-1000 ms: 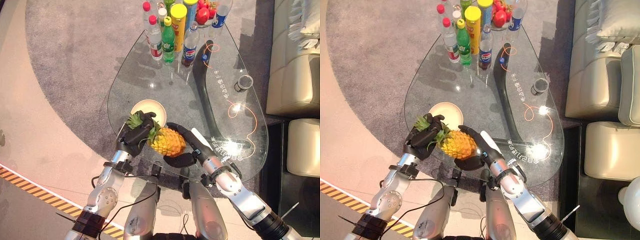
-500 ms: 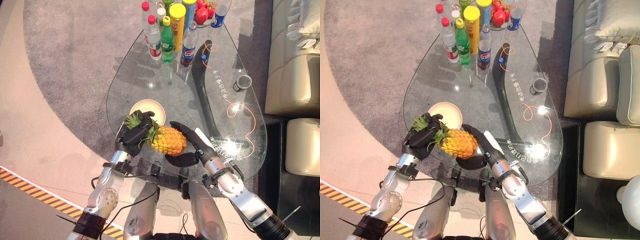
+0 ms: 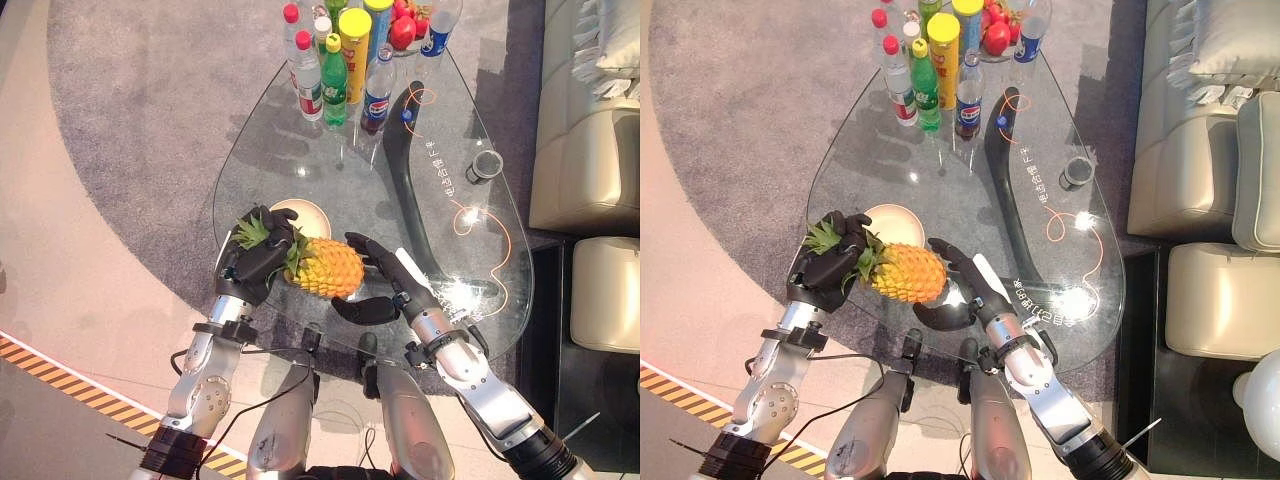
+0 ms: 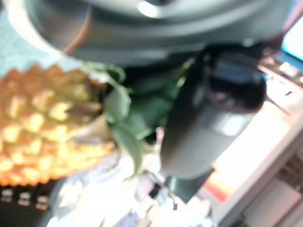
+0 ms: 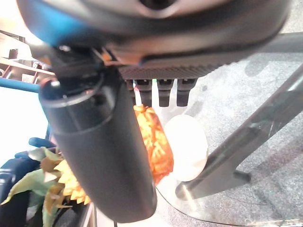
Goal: Pick up the fruit to the plate
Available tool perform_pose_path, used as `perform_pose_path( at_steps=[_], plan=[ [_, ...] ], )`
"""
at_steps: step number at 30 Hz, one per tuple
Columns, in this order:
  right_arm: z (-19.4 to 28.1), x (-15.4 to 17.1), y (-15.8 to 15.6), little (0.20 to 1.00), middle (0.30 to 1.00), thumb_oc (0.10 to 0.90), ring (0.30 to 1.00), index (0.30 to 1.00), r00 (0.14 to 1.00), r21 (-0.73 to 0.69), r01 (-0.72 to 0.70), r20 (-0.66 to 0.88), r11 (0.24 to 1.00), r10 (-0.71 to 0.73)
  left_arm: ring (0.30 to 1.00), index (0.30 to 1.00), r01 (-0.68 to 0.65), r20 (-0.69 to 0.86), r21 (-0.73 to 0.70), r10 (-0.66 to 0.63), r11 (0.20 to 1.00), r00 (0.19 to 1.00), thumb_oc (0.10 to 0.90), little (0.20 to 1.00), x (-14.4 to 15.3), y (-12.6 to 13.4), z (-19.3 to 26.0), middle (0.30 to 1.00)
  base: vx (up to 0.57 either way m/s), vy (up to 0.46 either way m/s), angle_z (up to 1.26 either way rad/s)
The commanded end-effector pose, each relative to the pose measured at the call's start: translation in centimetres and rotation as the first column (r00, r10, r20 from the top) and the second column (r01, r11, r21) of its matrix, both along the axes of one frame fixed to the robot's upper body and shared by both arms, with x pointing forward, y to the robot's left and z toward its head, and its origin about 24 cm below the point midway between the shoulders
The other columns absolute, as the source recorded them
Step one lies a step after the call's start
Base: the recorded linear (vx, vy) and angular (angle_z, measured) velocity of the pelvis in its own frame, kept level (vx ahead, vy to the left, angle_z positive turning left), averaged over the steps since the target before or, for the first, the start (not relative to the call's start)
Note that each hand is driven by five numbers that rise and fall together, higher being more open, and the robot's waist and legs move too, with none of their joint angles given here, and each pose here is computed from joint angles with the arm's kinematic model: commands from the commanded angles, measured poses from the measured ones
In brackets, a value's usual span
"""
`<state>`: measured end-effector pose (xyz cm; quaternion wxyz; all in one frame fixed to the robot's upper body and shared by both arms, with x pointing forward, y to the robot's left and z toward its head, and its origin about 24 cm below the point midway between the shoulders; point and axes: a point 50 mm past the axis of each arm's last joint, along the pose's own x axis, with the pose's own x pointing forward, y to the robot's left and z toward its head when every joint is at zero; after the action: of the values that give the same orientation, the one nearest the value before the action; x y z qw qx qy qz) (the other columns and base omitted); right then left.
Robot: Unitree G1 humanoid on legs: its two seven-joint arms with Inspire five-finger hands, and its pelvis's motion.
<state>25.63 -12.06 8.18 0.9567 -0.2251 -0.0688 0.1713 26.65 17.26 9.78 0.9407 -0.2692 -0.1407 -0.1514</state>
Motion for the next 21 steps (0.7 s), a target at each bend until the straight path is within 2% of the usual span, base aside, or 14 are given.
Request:
perform_pose_path(
  at_steps=[1,8,15,21],
  plan=[
    [4.8,1.0,-2.6,0.900,0.900,0.800,0.900,0.900,0.962,0.070,0.124,0.235,0.990,-0.137,0.300,0.300,-0.158,0.357,-0.002,0.148,0.987,0.922,0.100,0.200,-2.2,3.2,6.1,0.300,0.00,0.000,0.00],
    [4.6,1.3,-2.0,0.900,0.900,0.800,0.900,0.900,0.968,0.068,0.119,0.216,0.990,-0.132,0.300,0.300,-0.251,0.424,0.036,0.212,0.967,0.880,0.100,0.200,-2.3,3.3,7.4,0.300,0.00,0.000,0.00],
    [3.9,1.8,-1.2,0.900,0.900,0.800,0.900,0.900,0.985,0.053,0.078,0.153,0.996,-0.085,0.300,0.300,-0.435,0.488,0.118,0.330,0.893,0.808,0.100,0.200,-1.8,3.8,8.5,0.300,0.00,0.005,0.00],
    [2.9,1.9,-0.3,0.900,0.900,0.800,0.900,0.900,0.997,0.066,0.018,0.079,0.998,-0.023,0.300,0.300,-0.494,0.516,0.119,0.371,0.861,0.772,0.100,0.200,-1.2,4.1,9.0,0.300,0.00,0.035,-0.01]
  ],
)
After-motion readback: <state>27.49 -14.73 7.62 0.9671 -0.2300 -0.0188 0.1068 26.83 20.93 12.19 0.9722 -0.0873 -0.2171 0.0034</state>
